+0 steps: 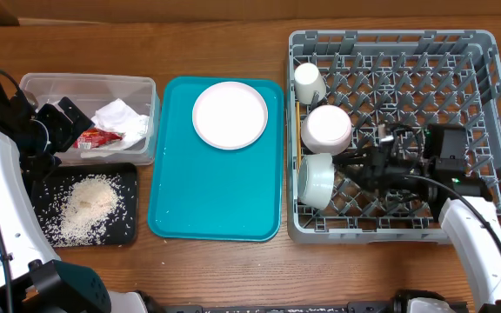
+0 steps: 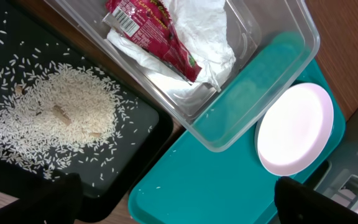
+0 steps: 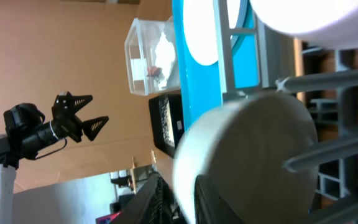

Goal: Sort waste into correct bins and load items into the dishwasher
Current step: 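Open the right gripper and withdraw it from the grey bowl, then move the right gripper to the white plate rim and grasp it, then lift the white plate up off the teal tray, then carry the white plate right to the back of the rack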

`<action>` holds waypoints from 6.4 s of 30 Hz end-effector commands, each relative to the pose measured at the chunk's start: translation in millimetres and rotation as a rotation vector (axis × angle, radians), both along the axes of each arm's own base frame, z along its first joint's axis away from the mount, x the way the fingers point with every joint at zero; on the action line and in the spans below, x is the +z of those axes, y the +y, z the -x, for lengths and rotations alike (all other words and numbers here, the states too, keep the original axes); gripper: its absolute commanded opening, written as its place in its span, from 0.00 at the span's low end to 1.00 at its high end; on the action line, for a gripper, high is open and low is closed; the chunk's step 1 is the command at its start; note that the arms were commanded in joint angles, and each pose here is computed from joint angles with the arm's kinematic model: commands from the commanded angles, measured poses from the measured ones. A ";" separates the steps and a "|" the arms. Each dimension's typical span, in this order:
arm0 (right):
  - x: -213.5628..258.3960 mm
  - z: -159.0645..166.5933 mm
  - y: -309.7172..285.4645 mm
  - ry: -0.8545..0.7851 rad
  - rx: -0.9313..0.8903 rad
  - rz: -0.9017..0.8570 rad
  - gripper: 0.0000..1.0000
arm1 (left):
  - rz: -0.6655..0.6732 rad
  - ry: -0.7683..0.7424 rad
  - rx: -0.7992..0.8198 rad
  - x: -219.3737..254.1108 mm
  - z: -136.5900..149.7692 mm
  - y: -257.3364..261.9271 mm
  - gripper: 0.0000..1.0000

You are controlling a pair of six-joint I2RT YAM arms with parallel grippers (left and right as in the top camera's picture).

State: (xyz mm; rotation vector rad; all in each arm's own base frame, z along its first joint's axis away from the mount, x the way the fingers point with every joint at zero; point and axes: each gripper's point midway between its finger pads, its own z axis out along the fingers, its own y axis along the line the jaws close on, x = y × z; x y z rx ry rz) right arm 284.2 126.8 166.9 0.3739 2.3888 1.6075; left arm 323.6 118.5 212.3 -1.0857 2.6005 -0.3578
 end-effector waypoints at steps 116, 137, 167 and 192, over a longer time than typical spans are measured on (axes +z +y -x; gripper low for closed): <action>-72.9 -35.2 288.5 -0.487 0.551 0.869 0.11 | -0.013 -0.023 0.014 8.7 -1.7 3.0 1.00; -96.5 -88.5 175.2 -0.294 0.440 1.159 0.32 | -0.013 -0.023 0.014 8.7 -1.7 3.0 1.00; -158.1 -67.5 170.1 -0.212 0.394 1.093 0.06 | -0.013 -0.023 0.014 8.7 -1.7 3.0 1.00; 103.2 -114.4 53.0 -0.561 -0.309 1.515 0.04 | -0.013 -0.023 0.014 8.7 -1.7 3.0 1.00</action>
